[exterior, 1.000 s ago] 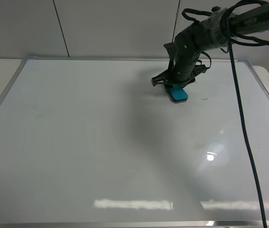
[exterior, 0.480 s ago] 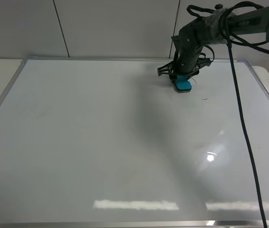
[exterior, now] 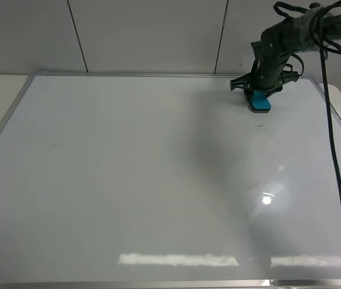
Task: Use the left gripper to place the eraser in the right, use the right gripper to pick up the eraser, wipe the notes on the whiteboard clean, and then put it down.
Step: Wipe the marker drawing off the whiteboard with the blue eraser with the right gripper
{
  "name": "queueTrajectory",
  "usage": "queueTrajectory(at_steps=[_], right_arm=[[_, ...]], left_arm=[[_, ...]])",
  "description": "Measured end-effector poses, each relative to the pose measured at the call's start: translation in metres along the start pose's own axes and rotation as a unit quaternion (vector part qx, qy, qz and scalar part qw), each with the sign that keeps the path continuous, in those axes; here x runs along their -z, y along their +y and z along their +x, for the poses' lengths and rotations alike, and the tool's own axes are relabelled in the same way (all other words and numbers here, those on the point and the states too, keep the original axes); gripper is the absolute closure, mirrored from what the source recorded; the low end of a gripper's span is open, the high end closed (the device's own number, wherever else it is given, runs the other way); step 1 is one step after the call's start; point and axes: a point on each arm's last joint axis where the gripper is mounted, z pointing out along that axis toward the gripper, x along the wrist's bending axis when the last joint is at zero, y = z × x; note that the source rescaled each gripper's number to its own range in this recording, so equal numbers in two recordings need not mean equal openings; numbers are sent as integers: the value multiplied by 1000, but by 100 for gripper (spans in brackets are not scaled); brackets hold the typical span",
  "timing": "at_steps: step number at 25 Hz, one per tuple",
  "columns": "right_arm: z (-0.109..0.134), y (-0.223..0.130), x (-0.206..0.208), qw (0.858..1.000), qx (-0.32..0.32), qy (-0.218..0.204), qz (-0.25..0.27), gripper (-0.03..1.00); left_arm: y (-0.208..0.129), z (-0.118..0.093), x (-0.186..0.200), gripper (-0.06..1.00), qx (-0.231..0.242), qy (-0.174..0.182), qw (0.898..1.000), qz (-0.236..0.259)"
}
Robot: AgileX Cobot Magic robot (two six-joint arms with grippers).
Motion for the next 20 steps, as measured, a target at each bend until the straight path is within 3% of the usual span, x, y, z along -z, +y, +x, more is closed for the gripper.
queueTrajectory(at_steps=[6, 15, 20], right_arm=[[22, -5, 5, 998, 38, 34, 23, 96], [118, -23, 32, 984, 156, 83, 27, 96], [135, -33, 39, 980, 177, 93, 23, 96]], left_arm=[[0, 0, 0, -6, 0, 0, 1000, 0], [0, 0, 0, -6, 0, 0, 1000, 0], [0, 0, 0, -6, 0, 0, 1000, 0]])
